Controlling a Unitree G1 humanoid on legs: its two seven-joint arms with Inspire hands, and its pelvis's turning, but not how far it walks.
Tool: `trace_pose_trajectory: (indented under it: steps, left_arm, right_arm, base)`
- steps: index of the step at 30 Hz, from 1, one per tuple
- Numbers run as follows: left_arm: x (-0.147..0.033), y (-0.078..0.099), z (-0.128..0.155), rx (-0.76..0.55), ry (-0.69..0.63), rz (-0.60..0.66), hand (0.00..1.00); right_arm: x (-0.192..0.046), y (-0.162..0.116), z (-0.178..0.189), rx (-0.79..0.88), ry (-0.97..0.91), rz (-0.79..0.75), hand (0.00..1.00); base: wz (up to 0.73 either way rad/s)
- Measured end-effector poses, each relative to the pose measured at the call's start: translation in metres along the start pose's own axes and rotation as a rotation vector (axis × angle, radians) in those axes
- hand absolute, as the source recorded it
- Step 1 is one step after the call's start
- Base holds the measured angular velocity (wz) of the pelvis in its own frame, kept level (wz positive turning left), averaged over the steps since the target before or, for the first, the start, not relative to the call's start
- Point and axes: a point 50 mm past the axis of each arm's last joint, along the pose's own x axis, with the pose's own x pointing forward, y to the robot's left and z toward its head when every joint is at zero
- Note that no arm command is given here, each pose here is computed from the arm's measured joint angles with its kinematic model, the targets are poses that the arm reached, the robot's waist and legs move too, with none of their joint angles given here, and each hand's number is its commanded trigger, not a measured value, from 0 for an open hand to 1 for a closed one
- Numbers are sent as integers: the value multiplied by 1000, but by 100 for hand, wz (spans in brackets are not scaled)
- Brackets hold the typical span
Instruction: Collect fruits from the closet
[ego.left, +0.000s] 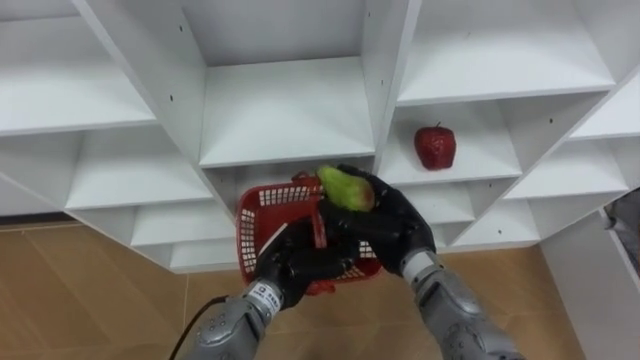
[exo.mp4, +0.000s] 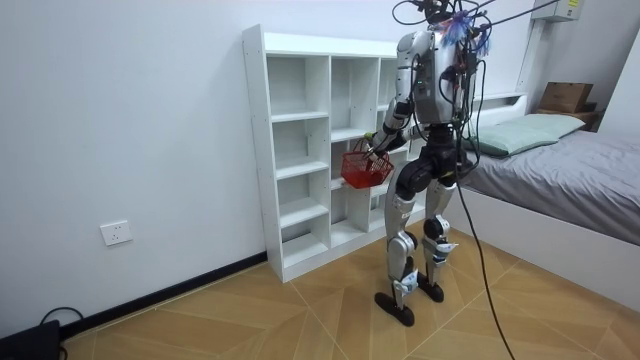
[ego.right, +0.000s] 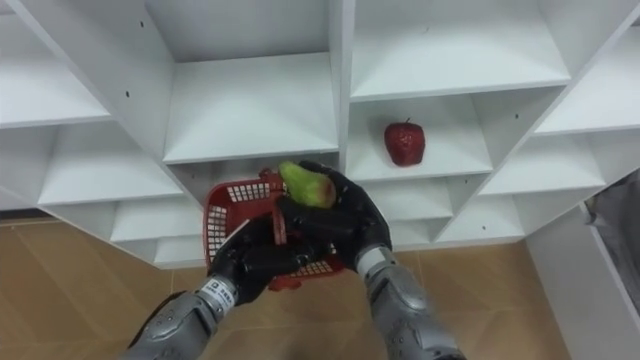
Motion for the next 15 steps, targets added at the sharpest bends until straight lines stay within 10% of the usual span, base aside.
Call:
trace_pose_trajectory:
  steps: [15]
  left_arm:
    - [1,-3,9,12,-45,-24,100]
  right_arm:
    - [0,3,7,-155,-45,31,0]
  base:
    - [0]
